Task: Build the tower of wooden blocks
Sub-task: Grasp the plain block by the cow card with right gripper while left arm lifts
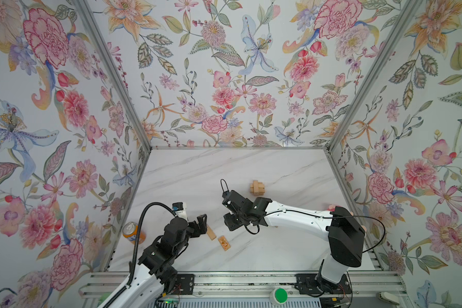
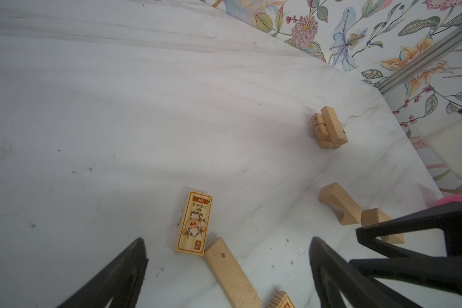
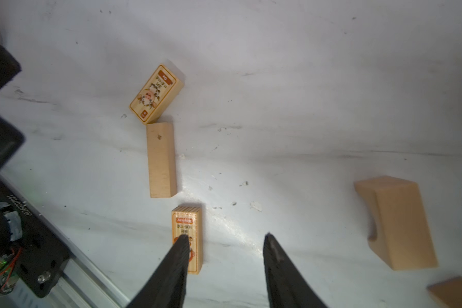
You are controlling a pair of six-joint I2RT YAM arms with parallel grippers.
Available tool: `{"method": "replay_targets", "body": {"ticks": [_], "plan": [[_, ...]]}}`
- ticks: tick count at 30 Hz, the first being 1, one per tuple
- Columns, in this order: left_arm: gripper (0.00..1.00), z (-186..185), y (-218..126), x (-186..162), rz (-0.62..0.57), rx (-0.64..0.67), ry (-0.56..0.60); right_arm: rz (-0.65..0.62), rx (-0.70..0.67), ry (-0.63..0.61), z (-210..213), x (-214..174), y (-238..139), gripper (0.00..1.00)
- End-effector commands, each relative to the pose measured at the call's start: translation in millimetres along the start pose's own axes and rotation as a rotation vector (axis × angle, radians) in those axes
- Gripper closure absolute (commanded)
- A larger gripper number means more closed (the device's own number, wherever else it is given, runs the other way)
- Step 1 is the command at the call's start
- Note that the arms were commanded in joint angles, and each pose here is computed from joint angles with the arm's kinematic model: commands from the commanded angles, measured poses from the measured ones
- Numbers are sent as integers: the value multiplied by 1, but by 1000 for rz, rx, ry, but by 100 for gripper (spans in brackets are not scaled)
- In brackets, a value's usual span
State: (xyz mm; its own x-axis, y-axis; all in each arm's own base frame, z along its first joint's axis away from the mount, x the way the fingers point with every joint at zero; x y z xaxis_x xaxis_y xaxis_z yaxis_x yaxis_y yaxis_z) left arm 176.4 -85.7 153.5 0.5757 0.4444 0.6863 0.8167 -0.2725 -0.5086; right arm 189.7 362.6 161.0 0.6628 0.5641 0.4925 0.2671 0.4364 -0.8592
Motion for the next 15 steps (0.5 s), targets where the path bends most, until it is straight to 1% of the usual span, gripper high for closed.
{"method": "replay_targets", "body": {"ticks": [1,4,8,10,15], "plan": [[3,6,4,-4,15,41,-17,-40,60,-8,14,5,13,53],[2,4,9,-2,15,50,-22,-56,111,-20,24,8,21,52],[1,6,22,12,14,99,-29,-50,120,-29,29,8,34,52],[1,9,31,24,15,102,-57,-44,116,-35,29,8,39,52],[2,17,47,74,-45,118,-120,-34,120,-51,29,5,44,52]]}}
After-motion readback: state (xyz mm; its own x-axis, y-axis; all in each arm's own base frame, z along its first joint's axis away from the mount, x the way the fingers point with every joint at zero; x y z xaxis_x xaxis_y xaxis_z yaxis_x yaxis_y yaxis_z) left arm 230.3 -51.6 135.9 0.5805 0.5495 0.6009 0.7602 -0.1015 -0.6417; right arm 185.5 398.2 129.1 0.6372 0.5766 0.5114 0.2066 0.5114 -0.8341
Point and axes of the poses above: each gripper's point midway between its finger pads, its own y axis out along the fingers, its own z axis along the line the jaws close on, x = y × z, the point moved 6 cm from there along -y, back along the fingers, and after that the axes turned 9 degrees about -y, right-handed, at the moved point
